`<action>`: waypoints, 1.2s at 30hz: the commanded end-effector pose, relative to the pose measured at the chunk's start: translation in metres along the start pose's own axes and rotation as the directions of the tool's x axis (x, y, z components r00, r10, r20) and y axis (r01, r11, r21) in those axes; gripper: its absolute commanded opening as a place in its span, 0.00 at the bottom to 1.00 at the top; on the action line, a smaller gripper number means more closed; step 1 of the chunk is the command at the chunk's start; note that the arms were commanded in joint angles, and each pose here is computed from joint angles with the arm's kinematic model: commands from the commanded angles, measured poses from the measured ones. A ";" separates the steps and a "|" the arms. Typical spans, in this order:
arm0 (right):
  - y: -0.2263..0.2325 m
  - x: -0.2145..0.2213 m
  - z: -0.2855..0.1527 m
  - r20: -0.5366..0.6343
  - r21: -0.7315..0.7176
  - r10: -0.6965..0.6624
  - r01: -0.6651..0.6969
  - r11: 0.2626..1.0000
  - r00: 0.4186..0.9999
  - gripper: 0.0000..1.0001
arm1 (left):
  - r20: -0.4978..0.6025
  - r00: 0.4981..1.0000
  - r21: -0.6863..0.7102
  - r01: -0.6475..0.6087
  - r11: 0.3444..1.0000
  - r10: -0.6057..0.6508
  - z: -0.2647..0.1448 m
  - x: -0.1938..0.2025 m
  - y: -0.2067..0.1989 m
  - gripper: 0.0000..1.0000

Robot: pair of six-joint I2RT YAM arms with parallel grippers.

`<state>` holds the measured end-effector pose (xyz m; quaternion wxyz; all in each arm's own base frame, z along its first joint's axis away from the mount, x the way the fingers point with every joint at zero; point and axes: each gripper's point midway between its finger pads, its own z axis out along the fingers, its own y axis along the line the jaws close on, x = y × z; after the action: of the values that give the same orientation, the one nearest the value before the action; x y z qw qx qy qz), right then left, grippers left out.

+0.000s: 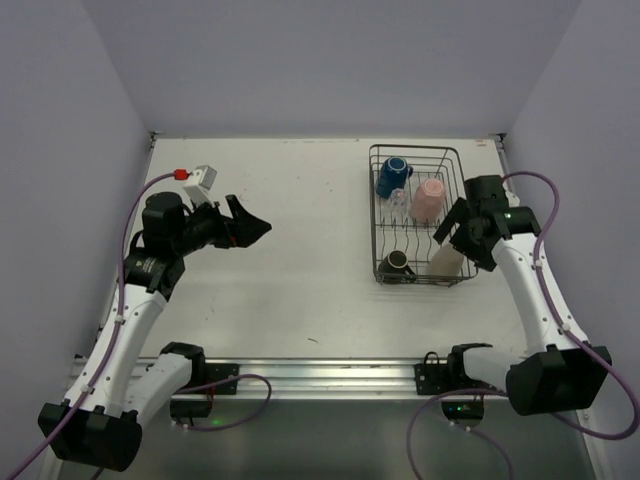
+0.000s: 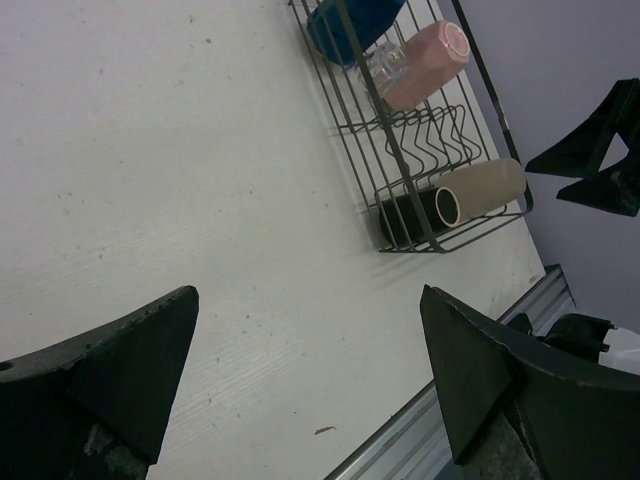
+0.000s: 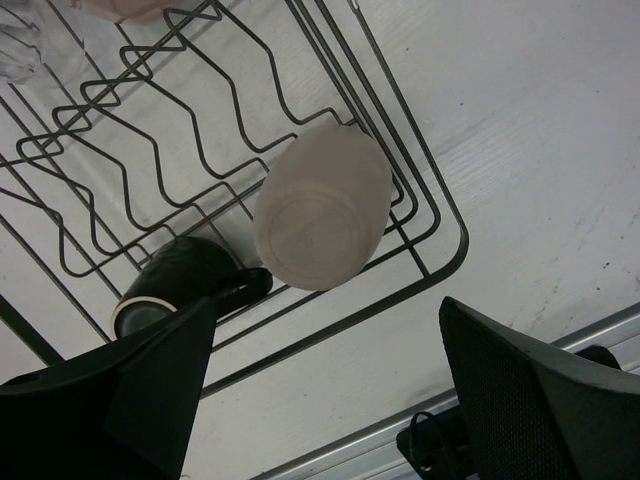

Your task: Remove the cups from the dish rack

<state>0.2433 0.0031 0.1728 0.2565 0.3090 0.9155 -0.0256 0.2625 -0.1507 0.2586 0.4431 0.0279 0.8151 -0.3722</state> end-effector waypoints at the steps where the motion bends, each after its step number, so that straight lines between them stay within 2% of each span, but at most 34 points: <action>1: 0.004 -0.013 -0.002 0.005 0.022 -0.019 0.019 1.000 1.000 0.95 | -0.010 1.000 0.050 -0.014 0.999 0.014 -0.003 -0.001 -0.011 0.97; 15: 0.008 -0.007 0.030 -0.094 0.090 -0.053 0.061 0.994 0.994 0.93 | -0.021 1.000 0.065 0.009 0.998 -0.008 -0.002 0.001 -0.014 0.97; 22: 0.014 0.004 0.048 -0.146 0.064 -0.067 0.077 0.995 0.987 0.93 | -0.036 0.999 0.064 0.015 0.998 -0.013 0.000 0.006 -0.011 0.96; 36: 0.008 0.013 0.071 -0.199 0.042 -0.065 0.074 0.996 0.978 0.85 | -0.052 0.999 0.064 0.019 0.998 -0.015 0.004 0.010 -0.008 0.97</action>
<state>0.2672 -0.0010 0.1100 0.1548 0.2951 0.9420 -0.0406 0.2600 -0.1566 0.2545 0.4259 0.0366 0.8170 -0.3871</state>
